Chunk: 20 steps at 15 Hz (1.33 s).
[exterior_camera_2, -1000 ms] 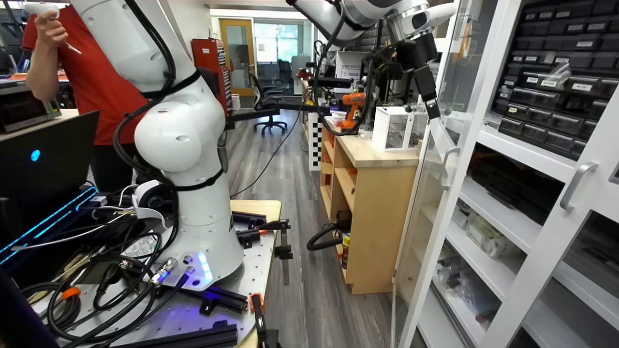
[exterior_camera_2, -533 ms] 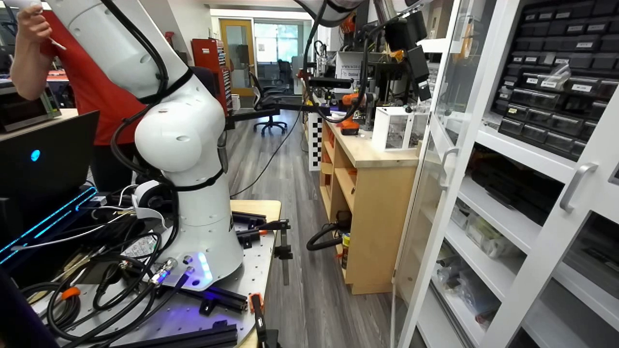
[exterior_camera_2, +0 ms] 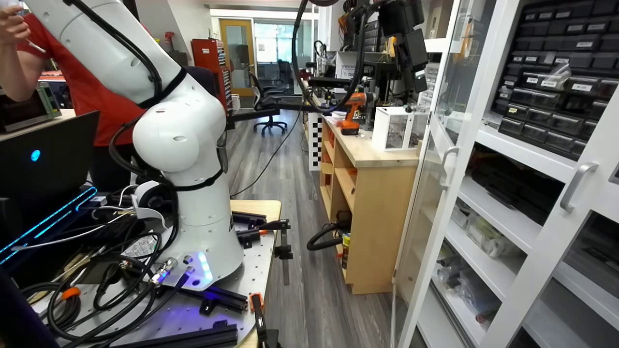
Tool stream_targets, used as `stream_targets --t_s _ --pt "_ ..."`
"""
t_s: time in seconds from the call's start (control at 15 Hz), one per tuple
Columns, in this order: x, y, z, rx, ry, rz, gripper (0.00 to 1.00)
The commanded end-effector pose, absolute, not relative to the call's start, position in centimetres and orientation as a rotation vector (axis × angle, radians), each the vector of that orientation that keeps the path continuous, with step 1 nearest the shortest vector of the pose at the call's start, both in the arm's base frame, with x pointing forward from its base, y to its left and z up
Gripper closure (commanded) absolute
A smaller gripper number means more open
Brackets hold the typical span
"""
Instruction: Open the left glass door of the cabinet.
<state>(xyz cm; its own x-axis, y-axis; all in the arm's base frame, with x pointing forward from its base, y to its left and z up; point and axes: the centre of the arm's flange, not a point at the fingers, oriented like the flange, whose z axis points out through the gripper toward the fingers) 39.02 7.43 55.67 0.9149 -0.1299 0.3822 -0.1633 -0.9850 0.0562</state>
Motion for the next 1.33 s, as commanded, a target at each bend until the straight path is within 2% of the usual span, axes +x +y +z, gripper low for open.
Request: stream_targets --t_s 0.0,0.67,0.87,0.93,1.27 --pt "37.6 2.8 56.6 3.007 -0.137 0.537 0.00" --pt "40.7 -6.6 54.7 3.032 0.156 0.479 0.00" --pt "41.9 -7.4 53.3 3.043 0.219 0.426 0.00" --pt "40.4 -6.6 53.6 3.029 0.171 0.430 0.00" --pt "40.8 -6.3 53.0 3.029 0.186 0.408 0.00"
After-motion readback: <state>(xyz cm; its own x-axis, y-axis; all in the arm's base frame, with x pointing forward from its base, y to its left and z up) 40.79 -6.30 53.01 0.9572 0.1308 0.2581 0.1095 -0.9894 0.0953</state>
